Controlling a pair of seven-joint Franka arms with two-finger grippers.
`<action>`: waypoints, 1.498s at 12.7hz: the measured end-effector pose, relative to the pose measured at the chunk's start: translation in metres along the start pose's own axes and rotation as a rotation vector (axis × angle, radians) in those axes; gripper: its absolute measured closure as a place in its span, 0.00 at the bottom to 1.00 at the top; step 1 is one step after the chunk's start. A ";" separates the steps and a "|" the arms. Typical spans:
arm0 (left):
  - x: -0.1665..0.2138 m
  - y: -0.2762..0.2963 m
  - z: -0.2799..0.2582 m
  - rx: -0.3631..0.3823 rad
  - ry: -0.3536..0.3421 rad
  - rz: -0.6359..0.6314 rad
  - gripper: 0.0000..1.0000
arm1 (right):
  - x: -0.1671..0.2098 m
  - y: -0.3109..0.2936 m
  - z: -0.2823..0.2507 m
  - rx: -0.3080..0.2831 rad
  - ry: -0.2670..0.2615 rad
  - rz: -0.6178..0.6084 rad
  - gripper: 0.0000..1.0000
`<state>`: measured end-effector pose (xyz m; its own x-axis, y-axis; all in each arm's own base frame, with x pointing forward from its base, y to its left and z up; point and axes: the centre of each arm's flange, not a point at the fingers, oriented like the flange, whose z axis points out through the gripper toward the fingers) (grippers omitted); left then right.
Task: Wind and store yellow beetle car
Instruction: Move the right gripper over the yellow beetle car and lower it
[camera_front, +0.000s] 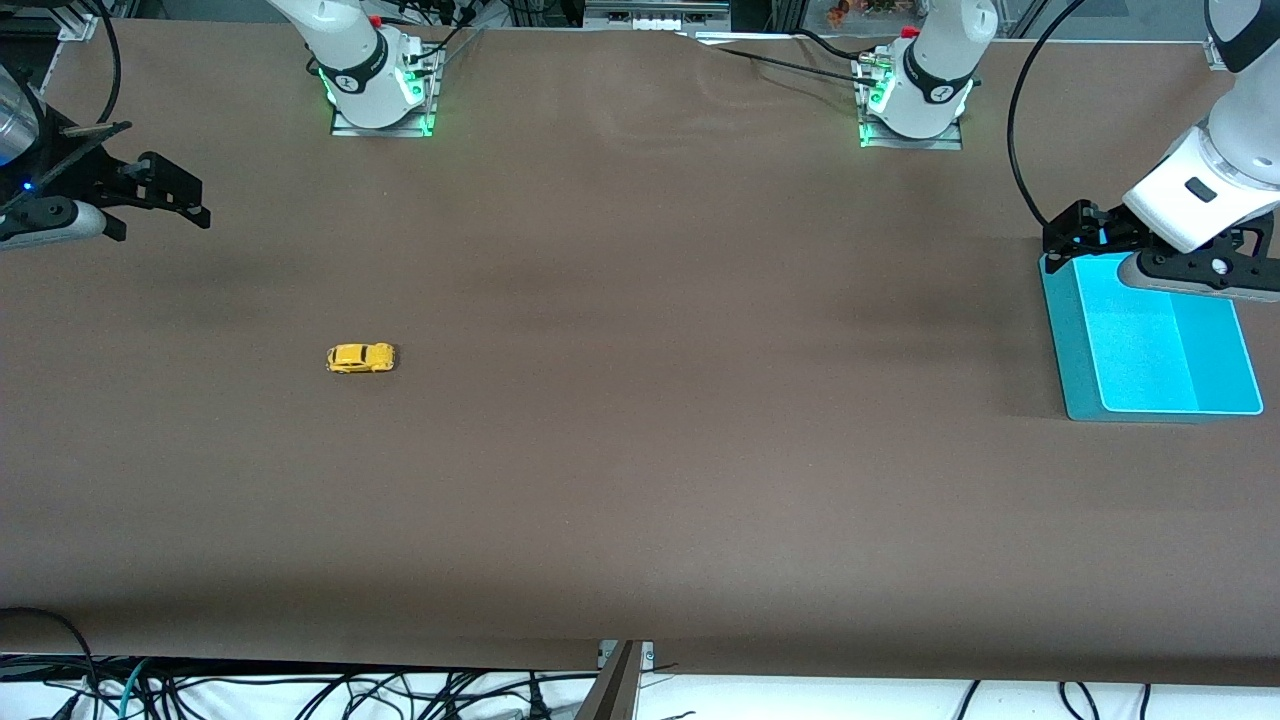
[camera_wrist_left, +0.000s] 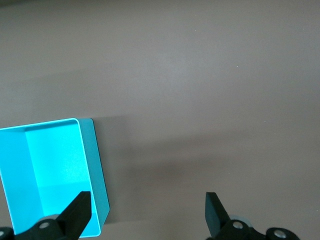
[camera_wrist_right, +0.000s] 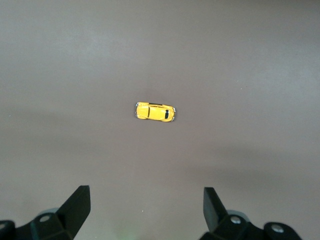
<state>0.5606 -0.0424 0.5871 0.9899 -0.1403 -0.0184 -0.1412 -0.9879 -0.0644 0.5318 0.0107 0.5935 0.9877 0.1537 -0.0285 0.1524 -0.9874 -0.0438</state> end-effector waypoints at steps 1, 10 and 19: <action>0.000 0.000 0.000 0.000 0.000 0.000 0.00 | 0.000 0.000 0.000 0.000 0.000 0.000 0.00; -0.002 -0.003 0.001 -0.001 -0.013 -0.005 0.00 | 0.014 0.000 0.052 0.010 -0.060 -0.040 0.00; -0.002 -0.003 0.001 -0.001 -0.015 -0.005 0.00 | 0.029 -0.012 0.235 0.007 -0.022 -0.623 0.00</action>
<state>0.5592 -0.0393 0.5861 0.9904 -0.1342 -0.0332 -0.1361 -0.9886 -0.0637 0.5503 0.0357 0.3582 0.7123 0.7017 -0.0163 0.6995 -0.7117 -0.0652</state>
